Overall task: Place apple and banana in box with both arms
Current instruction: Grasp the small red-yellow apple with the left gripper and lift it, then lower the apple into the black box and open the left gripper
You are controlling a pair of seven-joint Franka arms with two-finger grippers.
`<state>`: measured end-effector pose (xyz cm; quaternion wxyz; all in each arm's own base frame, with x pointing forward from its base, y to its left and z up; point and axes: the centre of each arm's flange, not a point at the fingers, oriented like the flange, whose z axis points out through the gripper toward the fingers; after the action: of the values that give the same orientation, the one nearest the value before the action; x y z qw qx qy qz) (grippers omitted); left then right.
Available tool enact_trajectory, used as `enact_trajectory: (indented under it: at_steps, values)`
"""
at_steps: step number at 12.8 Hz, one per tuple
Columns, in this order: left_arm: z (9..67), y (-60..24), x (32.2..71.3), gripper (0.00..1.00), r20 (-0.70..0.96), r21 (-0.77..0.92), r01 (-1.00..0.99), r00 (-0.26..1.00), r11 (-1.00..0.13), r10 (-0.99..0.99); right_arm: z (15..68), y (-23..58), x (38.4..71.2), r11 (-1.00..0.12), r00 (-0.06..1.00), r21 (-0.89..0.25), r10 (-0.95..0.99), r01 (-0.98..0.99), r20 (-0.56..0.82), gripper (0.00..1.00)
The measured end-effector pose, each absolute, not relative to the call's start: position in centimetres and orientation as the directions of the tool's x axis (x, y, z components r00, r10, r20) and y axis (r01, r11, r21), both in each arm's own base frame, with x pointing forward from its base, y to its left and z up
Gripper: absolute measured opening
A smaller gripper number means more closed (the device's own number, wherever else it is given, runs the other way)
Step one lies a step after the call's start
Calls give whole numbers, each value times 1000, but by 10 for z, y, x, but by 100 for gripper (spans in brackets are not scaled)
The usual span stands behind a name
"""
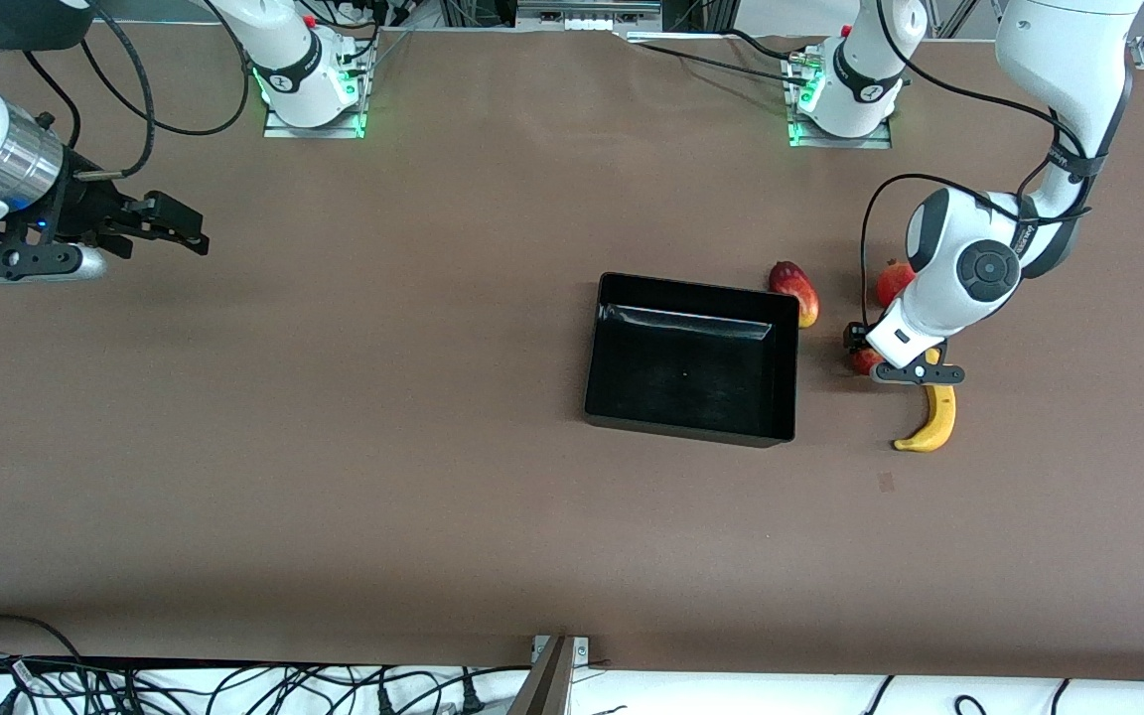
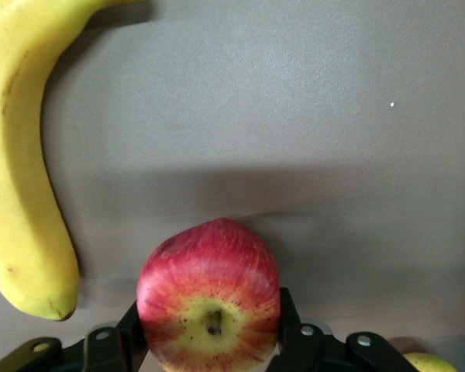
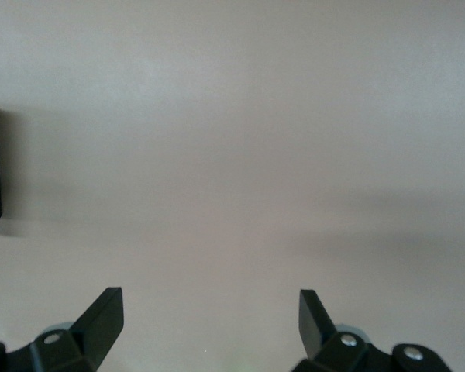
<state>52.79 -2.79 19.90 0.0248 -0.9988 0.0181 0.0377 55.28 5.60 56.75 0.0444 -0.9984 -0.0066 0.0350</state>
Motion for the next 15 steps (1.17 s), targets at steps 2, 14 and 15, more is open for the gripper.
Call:
enact_trajectory:
  at_steps: [2, 14, 15]
  values:
    - [207, -27, 535, 65, -65, -51, -36, 997, -998, -32, 569, 53, 553, -996, 998, -86, 14, 8, -67, 100]
    - [338, -277, 585, 65, -265, 145, 62, 964, -987, 21, 577, 50, 554, -999, 999, -20, 26, 25, -38, 100]
    - [319, -300, 580, 65, -270, 139, 80, 962, -987, 40, 579, 49, 555, -1000, 999, -20, 24, 23, -36, 100]
